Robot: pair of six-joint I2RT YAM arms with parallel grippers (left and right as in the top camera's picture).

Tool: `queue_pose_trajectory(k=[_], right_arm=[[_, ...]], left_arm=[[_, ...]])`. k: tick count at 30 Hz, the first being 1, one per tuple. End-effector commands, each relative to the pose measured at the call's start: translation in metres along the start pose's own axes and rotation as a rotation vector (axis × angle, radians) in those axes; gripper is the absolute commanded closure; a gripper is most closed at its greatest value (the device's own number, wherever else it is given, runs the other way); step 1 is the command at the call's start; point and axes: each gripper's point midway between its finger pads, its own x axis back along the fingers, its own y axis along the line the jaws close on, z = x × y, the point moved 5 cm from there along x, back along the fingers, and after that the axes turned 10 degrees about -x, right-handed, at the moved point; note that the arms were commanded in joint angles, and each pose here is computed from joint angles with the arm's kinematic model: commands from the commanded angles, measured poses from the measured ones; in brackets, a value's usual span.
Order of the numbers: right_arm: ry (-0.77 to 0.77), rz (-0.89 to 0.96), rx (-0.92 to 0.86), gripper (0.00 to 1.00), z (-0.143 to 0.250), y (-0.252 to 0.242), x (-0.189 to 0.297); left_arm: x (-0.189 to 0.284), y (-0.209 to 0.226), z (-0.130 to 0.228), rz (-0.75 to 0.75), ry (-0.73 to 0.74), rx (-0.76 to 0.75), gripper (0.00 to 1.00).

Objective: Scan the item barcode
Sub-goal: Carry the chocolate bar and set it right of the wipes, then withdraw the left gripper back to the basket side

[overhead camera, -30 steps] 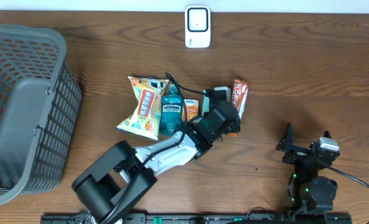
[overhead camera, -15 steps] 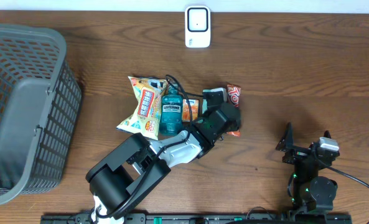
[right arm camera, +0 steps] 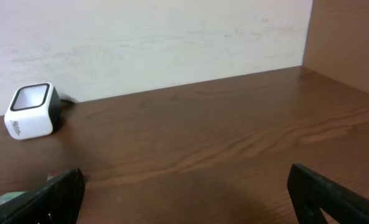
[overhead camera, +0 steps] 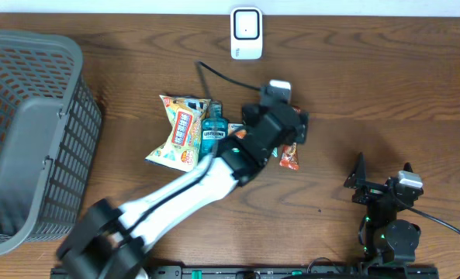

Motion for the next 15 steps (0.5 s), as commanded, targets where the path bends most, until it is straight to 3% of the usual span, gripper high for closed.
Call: queue_pose_trajectory(k=[1, 10, 15], right_arm=[[0.003, -0.01, 0.014, 0.01, 0.001, 0.002, 0.0], [0.003, -0.01, 0.014, 0.01, 0.001, 0.002, 0.0], [0.002, -0.01, 0.014, 0.01, 0.001, 0.002, 0.0]], left_arm=[[0.037, 0.029, -0.058, -0.128, -0.172, -0.153, 0.02], [0.145, 0.098, -0.181, -0.35, -0.493, -0.334, 0.02], [0.199, 0.135, -0.197, -0.536, -0.447, -0.46, 0.02]])
